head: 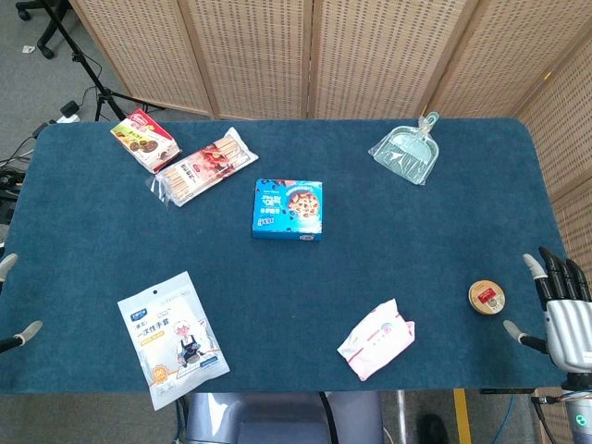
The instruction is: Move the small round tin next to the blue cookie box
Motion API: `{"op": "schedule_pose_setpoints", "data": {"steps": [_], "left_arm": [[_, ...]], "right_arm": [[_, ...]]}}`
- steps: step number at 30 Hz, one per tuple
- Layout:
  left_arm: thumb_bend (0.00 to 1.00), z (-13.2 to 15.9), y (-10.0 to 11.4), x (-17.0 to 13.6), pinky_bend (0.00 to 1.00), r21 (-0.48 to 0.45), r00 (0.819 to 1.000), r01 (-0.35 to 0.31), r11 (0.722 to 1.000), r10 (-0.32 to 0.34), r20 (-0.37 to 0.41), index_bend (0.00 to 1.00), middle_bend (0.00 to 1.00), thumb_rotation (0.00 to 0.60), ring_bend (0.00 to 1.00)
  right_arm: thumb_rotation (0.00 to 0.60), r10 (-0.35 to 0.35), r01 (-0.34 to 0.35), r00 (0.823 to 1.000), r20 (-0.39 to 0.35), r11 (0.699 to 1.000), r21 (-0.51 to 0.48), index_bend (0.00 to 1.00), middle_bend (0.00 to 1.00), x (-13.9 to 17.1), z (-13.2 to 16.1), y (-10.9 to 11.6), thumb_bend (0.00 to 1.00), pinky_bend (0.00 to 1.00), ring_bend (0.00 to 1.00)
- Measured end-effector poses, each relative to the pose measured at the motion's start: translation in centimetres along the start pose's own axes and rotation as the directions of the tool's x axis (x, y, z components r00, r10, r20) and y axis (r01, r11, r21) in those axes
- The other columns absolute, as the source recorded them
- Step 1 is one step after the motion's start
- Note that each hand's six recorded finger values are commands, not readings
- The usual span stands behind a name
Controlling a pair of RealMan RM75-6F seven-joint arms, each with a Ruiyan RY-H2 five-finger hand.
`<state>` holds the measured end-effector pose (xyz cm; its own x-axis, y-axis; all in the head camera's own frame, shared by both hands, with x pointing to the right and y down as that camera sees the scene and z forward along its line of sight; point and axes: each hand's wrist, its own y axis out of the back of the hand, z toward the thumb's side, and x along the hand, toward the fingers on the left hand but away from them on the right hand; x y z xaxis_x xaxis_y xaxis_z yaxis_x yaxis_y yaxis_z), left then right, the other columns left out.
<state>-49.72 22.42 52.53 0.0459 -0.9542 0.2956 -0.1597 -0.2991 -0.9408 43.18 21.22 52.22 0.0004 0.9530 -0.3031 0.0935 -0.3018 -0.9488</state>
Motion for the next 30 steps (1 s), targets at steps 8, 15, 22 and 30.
{"op": "schedule_pose_setpoints", "data": {"steps": [8,15,22,30], "left_arm": [[0.00,-0.1,0.0,0.0,0.00,-0.009,1.000,0.008,1.000,-0.008,0.001,0.00,0.00,0.600,0.00],[0.00,0.0,0.0,0.4,0.00,-0.016,1.000,0.007,1.000,-0.007,0.001,0.00,0.00,0.600,0.00],[0.00,0.0,-0.7,1.3,0.00,0.006,0.999,0.035,0.999,-0.035,-0.016,0.00,0.00,0.600,0.00],[0.00,0.1,-1.1,1.7,0.00,0.019,0.999,0.041,0.999,-0.040,-0.027,0.00,0.00,0.600,0.00]], "right_arm": [[0.600,0.017,-0.017,1.000,-0.004,1.000,-0.022,0.00,0.00,-0.3,0.0,-0.3,0.00,0.00,0.00],[0.600,0.109,-0.111,0.994,-0.029,0.992,-0.059,0.00,0.00,-2.2,-0.5,-1.7,0.00,0.00,0.00],[0.600,0.275,-0.277,0.961,-0.041,0.957,-0.089,0.00,0.00,-6.0,-2.9,-3.8,0.00,0.00,0.00],[0.600,0.417,-0.415,0.909,0.013,0.908,-0.053,0.05,0.00,-8.3,-6.0,-6.3,0.00,0.00,0.00]]}}
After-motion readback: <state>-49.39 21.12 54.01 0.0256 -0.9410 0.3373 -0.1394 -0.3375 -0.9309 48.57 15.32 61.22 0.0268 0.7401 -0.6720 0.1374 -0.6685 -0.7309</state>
